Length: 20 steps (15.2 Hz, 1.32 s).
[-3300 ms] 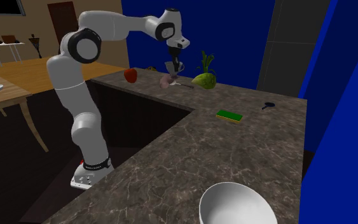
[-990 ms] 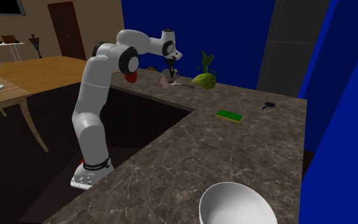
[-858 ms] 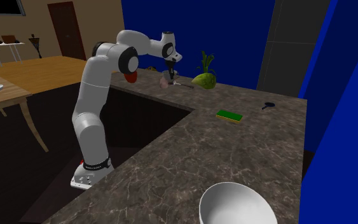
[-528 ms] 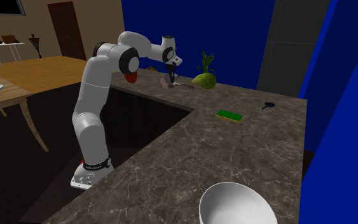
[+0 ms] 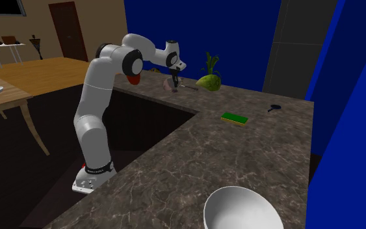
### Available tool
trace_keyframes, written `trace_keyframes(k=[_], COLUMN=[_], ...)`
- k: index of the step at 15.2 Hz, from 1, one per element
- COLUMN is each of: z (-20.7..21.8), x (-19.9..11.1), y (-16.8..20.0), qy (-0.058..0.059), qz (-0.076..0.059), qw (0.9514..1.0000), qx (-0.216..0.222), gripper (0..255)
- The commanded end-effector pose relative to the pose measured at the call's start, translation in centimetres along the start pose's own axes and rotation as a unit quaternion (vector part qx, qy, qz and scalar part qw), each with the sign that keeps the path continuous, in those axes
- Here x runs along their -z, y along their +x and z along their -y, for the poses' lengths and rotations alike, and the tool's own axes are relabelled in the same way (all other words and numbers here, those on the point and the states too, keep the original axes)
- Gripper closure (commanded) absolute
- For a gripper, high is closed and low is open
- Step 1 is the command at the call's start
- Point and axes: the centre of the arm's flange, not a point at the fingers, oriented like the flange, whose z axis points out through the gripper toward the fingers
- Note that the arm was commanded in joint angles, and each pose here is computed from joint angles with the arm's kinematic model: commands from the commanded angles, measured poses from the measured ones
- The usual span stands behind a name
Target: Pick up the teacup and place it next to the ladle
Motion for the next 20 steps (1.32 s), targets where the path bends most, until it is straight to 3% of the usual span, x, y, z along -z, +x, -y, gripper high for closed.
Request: trace_keyframes(k=[1, 3, 4, 9, 13, 20], z=[0.0, 0.0, 0.0, 0.0, 0.0, 0.0], x=[0.0, 0.0, 0.0, 0.0, 5.0, 5.0], y=[0.0, 0.0, 0.0, 0.0, 0.0, 0.0], qy=[0.000, 0.000, 0.000, 0.000, 0.000, 0.000], qz=[0.000, 0.000, 0.000, 0.000, 0.000, 0.000], qw=[1.0000, 1.0000, 1.0000, 1.0000, 1.0000, 1.0000], qx=[0.000, 0.000, 0.000, 0.000, 0.000, 0.000], gripper=[255, 255, 0, 0, 0, 0])
